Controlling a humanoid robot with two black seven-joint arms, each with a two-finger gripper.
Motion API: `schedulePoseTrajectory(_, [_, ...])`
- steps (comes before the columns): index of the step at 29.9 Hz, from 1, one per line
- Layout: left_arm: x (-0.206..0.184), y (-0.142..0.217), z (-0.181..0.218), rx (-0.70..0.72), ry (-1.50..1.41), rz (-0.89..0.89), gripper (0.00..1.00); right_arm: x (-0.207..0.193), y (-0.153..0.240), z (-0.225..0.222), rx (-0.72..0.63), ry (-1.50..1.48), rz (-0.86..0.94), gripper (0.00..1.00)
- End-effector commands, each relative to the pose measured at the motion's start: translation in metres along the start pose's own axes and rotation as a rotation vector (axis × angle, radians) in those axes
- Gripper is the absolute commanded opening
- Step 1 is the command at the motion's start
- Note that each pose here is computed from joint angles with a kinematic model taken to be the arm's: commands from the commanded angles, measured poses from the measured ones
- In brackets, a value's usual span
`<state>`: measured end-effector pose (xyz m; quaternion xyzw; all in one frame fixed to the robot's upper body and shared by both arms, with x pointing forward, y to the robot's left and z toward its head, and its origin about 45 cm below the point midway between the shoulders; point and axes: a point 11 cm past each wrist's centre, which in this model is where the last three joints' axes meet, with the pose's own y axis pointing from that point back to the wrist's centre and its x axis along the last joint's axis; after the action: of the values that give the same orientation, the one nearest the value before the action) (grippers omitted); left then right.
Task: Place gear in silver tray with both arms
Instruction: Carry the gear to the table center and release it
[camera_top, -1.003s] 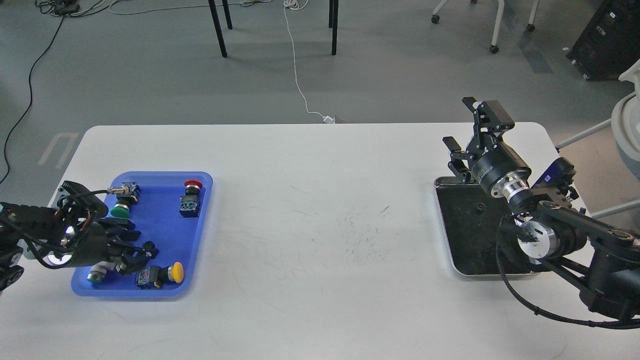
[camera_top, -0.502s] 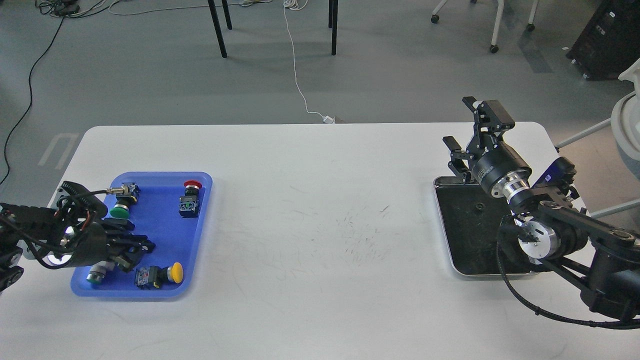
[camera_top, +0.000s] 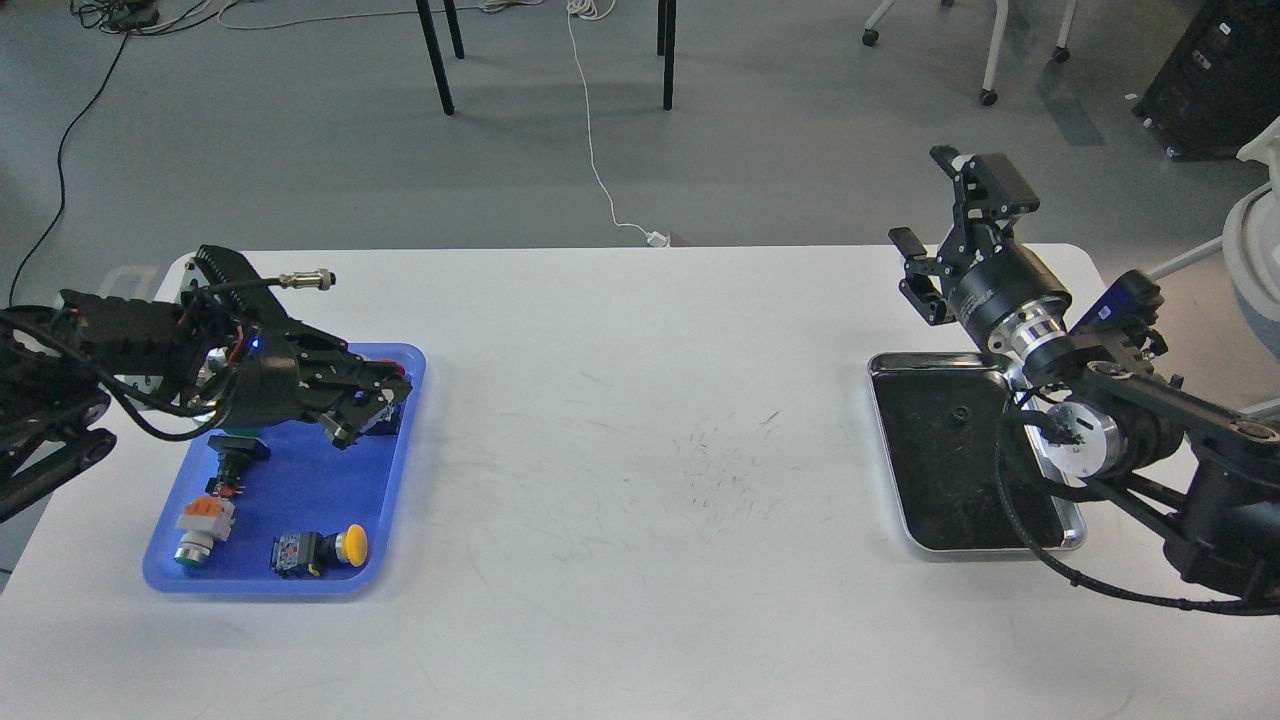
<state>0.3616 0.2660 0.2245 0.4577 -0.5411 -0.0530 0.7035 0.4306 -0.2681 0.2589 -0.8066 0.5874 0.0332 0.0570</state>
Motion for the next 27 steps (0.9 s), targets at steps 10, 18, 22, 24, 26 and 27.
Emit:
schedulePoseTrajectory(10, [0.081, -0.120, 0.108, -0.274, -0.203, -0.080, 0.15, -0.064, -0.059, -0.085, 0.117, 0.063, -0.146, 0.99])
schedulePoseTrajectory(18, [0.111, -0.167, 0.166, -0.360, -0.235, -0.068, 0.15, -0.067, -0.059, -0.077, 0.102, 0.078, -0.133, 0.99])
schedulePoseTrajectory(22, [0.097, -0.179, 0.181, -0.380, -0.264, -0.122, 0.16, -0.063, -0.058, -0.076, 0.098, 0.082, -0.124, 0.99])
schedulePoseTrajectory(24, [0.093, -0.180, 0.177, -0.371, -0.256, -0.132, 0.16, -0.062, -0.058, -0.074, 0.095, 0.081, -0.123, 0.99])
schedulePoseTrajectory(26, [0.089, -0.182, 0.172, -0.359, -0.245, -0.143, 0.16, -0.062, -0.057, -0.073, 0.093, 0.081, -0.123, 0.99])
schedulePoseTrajectory(27, [0.086, -0.183, 0.169, -0.350, -0.241, -0.152, 0.16, -0.061, -0.057, -0.073, 0.093, 0.083, -0.120, 0.99])
